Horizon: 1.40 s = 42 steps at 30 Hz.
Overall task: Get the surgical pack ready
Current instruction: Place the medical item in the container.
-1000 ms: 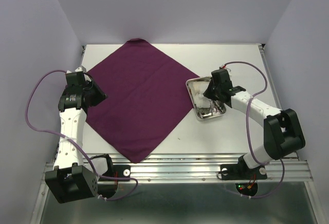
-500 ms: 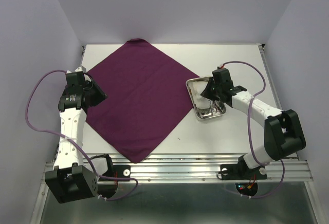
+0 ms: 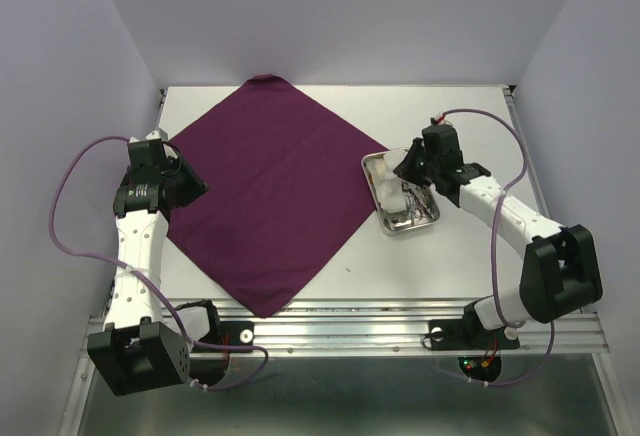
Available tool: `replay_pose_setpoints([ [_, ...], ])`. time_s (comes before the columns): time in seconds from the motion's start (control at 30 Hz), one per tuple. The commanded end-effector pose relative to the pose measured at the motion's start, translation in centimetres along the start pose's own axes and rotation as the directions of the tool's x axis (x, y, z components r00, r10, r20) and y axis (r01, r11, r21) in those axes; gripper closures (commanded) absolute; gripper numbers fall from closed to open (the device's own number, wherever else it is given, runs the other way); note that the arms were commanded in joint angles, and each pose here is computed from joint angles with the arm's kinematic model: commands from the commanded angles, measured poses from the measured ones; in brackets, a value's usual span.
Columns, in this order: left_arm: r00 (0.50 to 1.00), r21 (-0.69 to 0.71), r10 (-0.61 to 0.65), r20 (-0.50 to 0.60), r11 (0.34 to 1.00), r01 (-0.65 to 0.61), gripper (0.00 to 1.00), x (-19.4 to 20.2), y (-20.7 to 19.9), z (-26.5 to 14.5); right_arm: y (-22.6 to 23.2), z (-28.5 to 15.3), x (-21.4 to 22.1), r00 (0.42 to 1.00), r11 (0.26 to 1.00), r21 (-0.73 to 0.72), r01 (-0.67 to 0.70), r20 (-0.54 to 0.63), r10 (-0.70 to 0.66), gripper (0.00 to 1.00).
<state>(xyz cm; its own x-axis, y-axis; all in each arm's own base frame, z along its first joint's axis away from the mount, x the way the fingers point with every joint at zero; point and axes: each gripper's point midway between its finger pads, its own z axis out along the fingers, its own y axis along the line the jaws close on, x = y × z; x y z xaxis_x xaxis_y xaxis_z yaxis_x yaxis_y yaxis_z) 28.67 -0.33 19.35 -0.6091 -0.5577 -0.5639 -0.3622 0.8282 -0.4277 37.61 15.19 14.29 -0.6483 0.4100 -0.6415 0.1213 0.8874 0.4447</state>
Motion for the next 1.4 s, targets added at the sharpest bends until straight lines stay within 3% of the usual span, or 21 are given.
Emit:
replay_pose_setpoints([
  [0.0,0.999,0.027,0.028,0.032,0.999,-0.029,0.71,-0.6,-0.7,-0.7,-0.7,-1.6,-4.0,0.994,1.000,0.007,-0.022,0.110,0.022,0.90],
  [0.17,0.999,0.030,0.031,0.029,0.999,-0.031,0.71,-0.6,-0.7,-0.5,-4.0,-1.8,-4.2,0.992,0.997,0.060,-0.050,0.117,0.043,0.90],
  [0.37,0.999,0.035,0.027,0.020,0.999,-0.027,0.71,-0.4,-0.7,-0.3,-7.4,-0.2,-1.8,0.997,0.990,0.119,-0.073,0.042,0.068,0.90],
  [0.5,0.999,0.033,0.027,0.024,0.999,-0.028,0.71,-0.5,-0.8,-0.3,-6.9,0.6,-0.5,0.997,0.994,0.067,-0.081,0.008,0.080,0.90],
  [1.07,0.999,0.026,0.029,0.028,0.999,-0.029,0.71,-0.5,-0.6,-0.3,-8.9,2.0,3.7,0.992,0.993,0.105,-0.060,-0.109,0.071,0.89],
  [1.23,0.999,0.026,0.027,0.024,0.999,-0.027,0.71,-0.4,-0.6,-0.2,-9.5,2.0,3.7,0.989,0.988,0.146,-0.046,-0.133,0.065,0.76],
  [1.27,0.999,0.028,0.029,0.027,0.999,-0.029,0.71,-0.5,-0.6,-0.3,-9.5,1.7,3.7,0.989,0.987,0.152,-0.045,-0.132,0.065,0.67],
  [1.37,0.999,0.026,0.030,0.026,0.999,-0.031,0.71,-0.4,-0.5,-0.3,-9.3,0.7,2.4,0.994,0.986,0.162,-0.037,-0.099,0.054,0.54],
])
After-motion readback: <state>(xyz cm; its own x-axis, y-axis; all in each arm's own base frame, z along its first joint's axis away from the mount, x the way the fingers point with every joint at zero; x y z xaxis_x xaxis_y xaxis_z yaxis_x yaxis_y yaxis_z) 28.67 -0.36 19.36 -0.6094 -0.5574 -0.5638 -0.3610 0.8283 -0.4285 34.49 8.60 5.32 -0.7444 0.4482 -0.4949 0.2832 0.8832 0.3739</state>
